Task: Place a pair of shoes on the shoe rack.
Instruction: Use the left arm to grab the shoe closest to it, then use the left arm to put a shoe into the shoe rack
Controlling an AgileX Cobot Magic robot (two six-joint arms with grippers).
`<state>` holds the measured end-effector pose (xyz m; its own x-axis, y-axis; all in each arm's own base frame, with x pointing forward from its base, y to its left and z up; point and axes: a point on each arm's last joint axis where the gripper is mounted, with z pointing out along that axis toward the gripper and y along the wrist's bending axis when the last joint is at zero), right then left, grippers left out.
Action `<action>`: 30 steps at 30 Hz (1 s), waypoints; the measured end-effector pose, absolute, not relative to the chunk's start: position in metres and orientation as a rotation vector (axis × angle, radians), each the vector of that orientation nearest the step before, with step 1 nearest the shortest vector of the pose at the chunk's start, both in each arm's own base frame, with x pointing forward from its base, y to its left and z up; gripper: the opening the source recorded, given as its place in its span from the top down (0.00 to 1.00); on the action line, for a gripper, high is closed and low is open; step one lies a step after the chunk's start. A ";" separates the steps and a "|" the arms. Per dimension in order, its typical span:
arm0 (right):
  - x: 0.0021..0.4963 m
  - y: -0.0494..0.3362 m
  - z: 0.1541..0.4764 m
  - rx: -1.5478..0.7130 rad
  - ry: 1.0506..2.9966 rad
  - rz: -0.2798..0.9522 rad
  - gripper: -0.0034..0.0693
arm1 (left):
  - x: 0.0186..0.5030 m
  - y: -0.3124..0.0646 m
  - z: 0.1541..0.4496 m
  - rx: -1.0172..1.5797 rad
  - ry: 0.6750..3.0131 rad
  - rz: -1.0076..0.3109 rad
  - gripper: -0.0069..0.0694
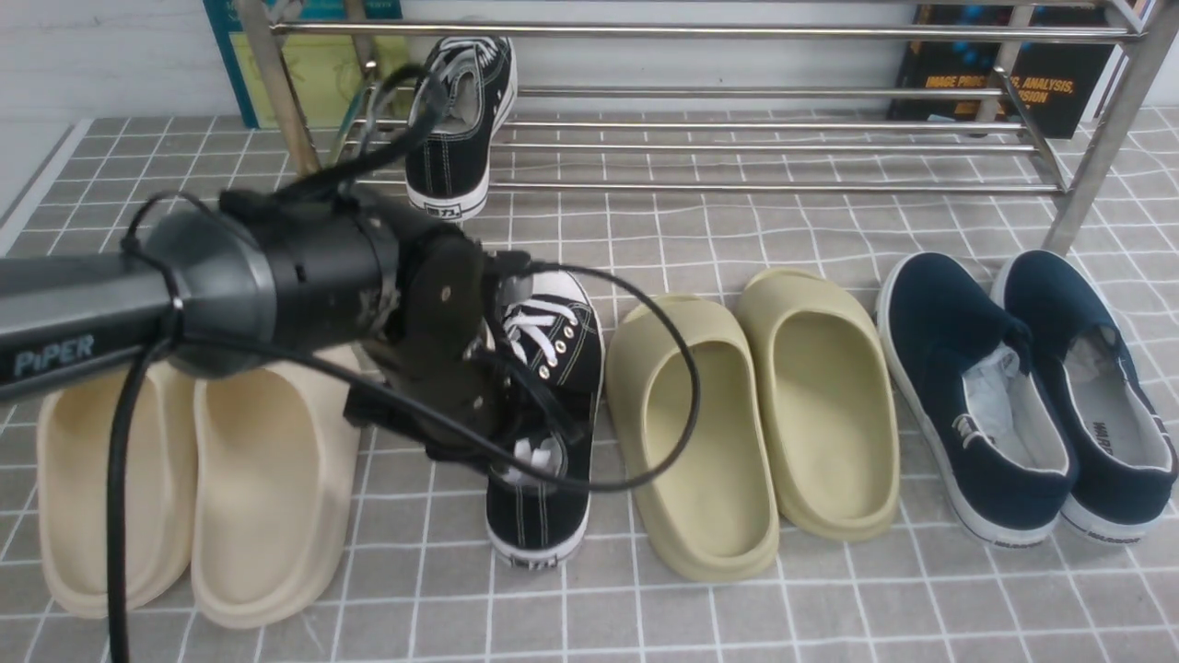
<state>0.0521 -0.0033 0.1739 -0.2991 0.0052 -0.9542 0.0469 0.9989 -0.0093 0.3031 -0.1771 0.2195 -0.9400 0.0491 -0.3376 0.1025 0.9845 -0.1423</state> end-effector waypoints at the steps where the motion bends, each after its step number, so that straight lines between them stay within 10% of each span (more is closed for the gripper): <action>1: 0.052 -0.003 0.174 0.038 1.874 -0.041 0.62 | 0.306 -0.178 0.231 0.113 2.786 -0.221 0.93; 15: 0.052 -0.003 0.174 0.038 1.874 -0.040 0.62 | 0.333 -0.167 0.317 0.080 2.681 -0.333 0.93; 30: 0.052 -0.003 0.174 0.036 1.874 -0.042 0.62 | 0.402 -0.140 0.305 -0.188 2.487 -0.633 0.93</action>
